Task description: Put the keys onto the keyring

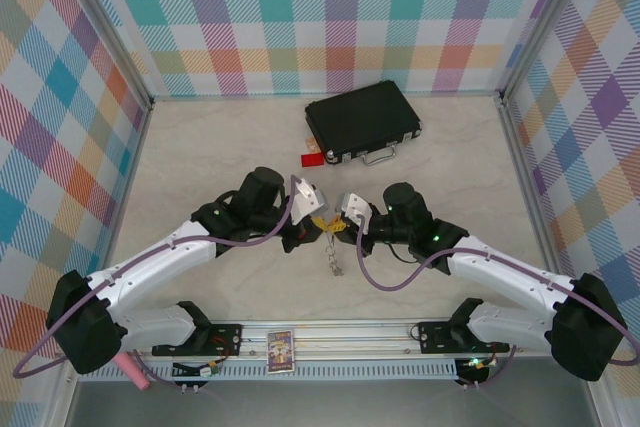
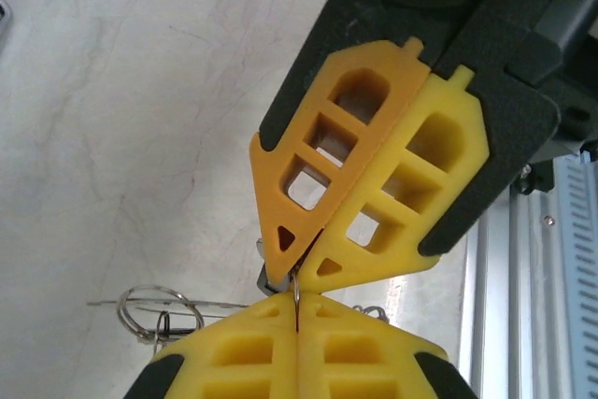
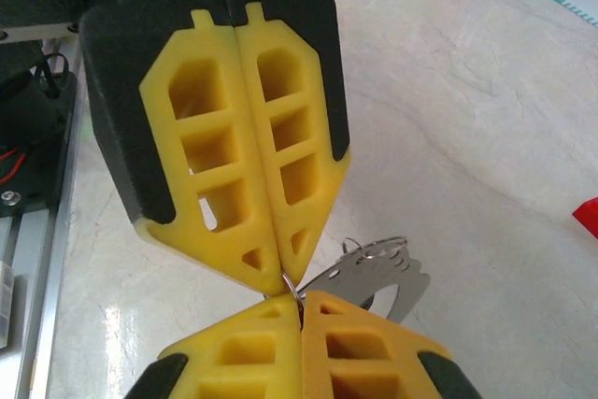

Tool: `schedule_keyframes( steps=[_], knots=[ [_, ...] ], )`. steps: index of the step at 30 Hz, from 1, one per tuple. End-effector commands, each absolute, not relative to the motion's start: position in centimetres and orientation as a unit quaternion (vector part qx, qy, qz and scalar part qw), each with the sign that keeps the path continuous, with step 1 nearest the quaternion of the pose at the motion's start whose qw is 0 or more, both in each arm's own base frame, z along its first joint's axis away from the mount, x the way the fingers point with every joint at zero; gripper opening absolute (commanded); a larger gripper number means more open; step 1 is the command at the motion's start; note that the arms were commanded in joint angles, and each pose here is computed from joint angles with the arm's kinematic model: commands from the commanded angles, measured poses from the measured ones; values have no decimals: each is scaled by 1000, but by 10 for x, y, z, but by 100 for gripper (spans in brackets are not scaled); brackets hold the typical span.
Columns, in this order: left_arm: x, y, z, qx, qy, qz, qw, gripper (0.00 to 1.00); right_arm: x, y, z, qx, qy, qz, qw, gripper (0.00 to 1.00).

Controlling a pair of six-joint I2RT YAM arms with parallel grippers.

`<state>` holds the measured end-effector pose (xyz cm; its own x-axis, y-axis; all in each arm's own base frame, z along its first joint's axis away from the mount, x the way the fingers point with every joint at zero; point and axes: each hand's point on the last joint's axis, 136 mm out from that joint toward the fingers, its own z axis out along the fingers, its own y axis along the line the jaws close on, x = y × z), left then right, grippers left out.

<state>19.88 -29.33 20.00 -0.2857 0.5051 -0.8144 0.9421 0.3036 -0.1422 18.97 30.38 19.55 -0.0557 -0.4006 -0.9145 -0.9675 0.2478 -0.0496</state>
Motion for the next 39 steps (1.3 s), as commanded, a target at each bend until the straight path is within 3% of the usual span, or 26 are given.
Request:
schedule_keyframes(
  steps=[1,4,9,14,26,39],
  knots=[
    [198,-300,208,495,727,-334,339,0,184,313,225,-531,611,341,478,0],
    [199,-299,210,492,726,-334,346,0,186,309,227,-521,614,333,491,0],
    [204,-300,221,477,719,-339,375,0,196,300,234,-491,627,312,517,34],
    [210,-299,237,450,710,-346,417,0,206,285,246,-450,633,288,560,42],
    [234,-303,287,350,642,-392,559,0,217,265,260,-407,626,249,617,42],
    [238,-311,306,318,579,-440,608,0,224,266,279,-406,614,229,637,40]
  ],
)
